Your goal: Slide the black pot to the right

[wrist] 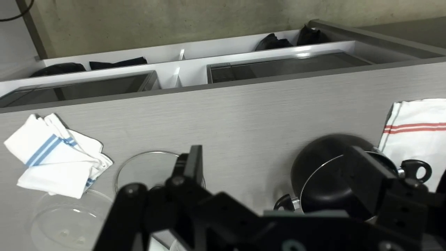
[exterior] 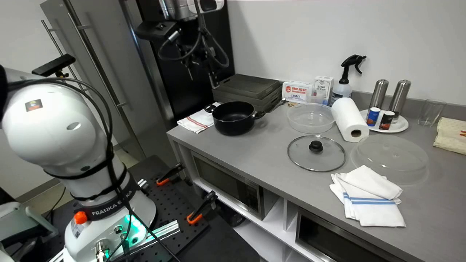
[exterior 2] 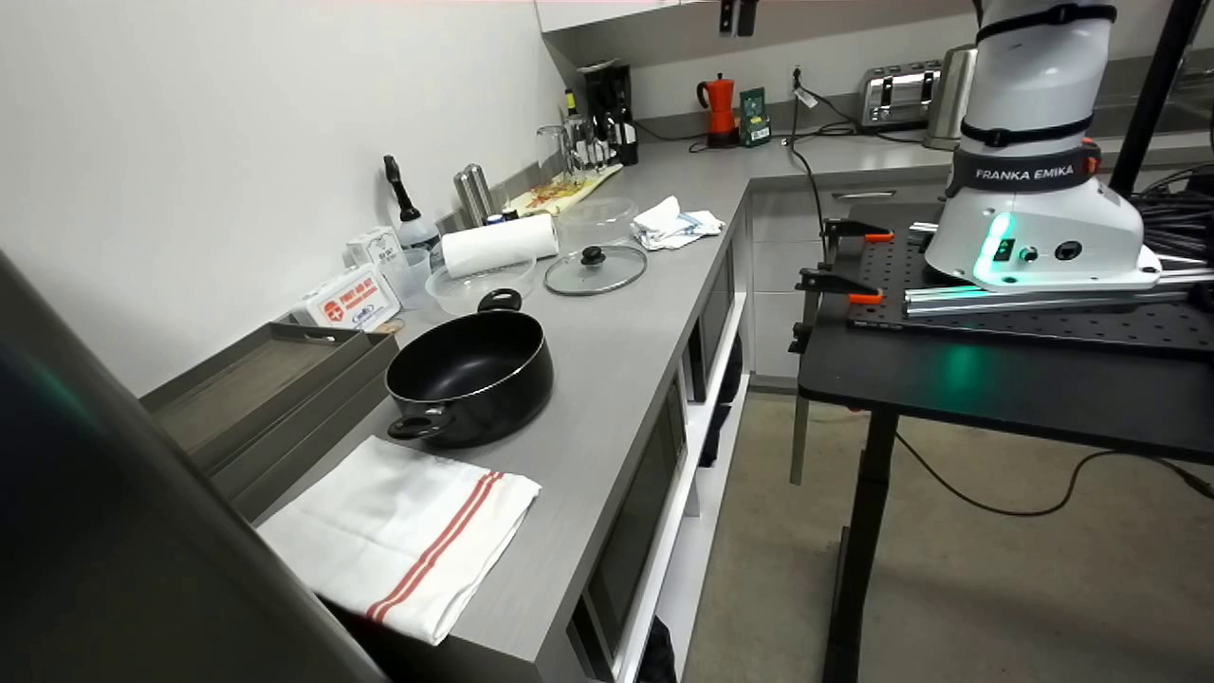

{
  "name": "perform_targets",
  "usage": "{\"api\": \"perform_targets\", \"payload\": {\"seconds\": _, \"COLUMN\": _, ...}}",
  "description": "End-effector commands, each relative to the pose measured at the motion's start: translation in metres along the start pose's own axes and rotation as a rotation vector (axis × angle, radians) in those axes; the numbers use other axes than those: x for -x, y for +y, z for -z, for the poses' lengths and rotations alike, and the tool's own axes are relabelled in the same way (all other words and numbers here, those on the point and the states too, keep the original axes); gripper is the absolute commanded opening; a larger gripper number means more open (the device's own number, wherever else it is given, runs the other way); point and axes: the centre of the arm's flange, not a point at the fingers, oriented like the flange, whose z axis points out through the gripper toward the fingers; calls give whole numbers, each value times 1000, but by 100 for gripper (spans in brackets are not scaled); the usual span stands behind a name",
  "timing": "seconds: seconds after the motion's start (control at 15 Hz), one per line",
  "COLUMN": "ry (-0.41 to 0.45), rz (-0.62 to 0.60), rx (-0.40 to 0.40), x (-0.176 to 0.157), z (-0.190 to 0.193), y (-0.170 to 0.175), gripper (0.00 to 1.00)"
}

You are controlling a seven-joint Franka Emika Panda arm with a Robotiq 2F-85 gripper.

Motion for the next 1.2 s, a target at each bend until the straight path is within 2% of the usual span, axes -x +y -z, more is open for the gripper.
{"api": "perform_targets", "payload": {"seconds": 0.0, "ry": -53, "rz": 6, "rx": 55, "x": -41, "z": -31, "y": -19, "gripper": 100}}
{"api": "perform_targets", "payload": {"seconds": 0.53, "ry": -101, "rz": 62, "rx": 135, "x": -115, "z": -91, "y": -70, "gripper": 100}}
{"api": "perform_targets", "payload": {"seconds": 1.13, "ry": -115, "rz": 83, "rx": 303, "x": -241, "z": -159, "y": -103, "gripper": 100}}
